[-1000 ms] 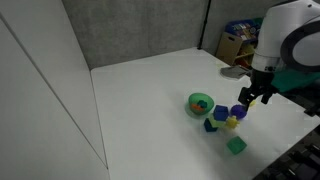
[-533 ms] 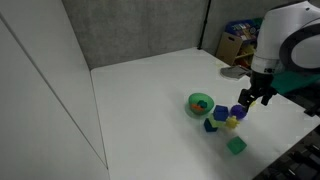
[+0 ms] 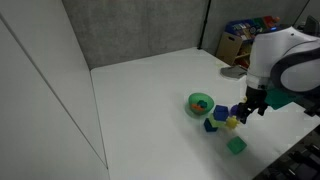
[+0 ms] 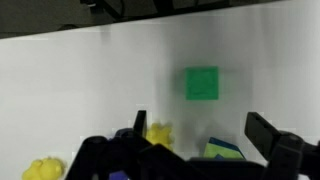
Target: Put the dark green block in the bowl
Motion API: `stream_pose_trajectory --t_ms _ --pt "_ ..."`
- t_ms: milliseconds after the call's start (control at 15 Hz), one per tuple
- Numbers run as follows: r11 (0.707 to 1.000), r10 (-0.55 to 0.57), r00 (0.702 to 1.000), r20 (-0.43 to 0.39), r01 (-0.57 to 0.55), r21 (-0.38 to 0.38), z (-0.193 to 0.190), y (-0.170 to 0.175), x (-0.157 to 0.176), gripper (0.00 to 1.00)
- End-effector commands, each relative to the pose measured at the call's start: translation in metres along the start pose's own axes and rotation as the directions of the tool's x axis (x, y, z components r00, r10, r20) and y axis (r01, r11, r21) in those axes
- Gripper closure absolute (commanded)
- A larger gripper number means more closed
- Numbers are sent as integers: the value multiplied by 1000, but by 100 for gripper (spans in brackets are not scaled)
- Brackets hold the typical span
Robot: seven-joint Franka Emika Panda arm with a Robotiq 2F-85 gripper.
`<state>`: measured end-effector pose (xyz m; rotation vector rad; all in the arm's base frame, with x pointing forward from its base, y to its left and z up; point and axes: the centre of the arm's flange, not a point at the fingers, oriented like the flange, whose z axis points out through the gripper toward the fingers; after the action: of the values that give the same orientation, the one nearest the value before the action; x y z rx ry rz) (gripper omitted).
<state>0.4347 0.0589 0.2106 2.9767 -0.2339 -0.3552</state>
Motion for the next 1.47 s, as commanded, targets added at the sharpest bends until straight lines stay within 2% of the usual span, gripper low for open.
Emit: stream_pose_trajectory --t_ms 0,533,1133,1200,1267,1400 --pt "1000 -13 999 -29 14 16 41 -13 6 0" --pt "998 -34 995 -89 38 44 106 -37 4 0" --pt "999 -31 995 -99 30 -12 159 -43 -4 0" --pt "999 -31 995 -97 30 -16 162 -43 -5 25" --pt "999 -32 995 -96 30 -18 165 -44 -6 28" --pt "999 -29 995 -91 28 -19 167 -44 -8 44"
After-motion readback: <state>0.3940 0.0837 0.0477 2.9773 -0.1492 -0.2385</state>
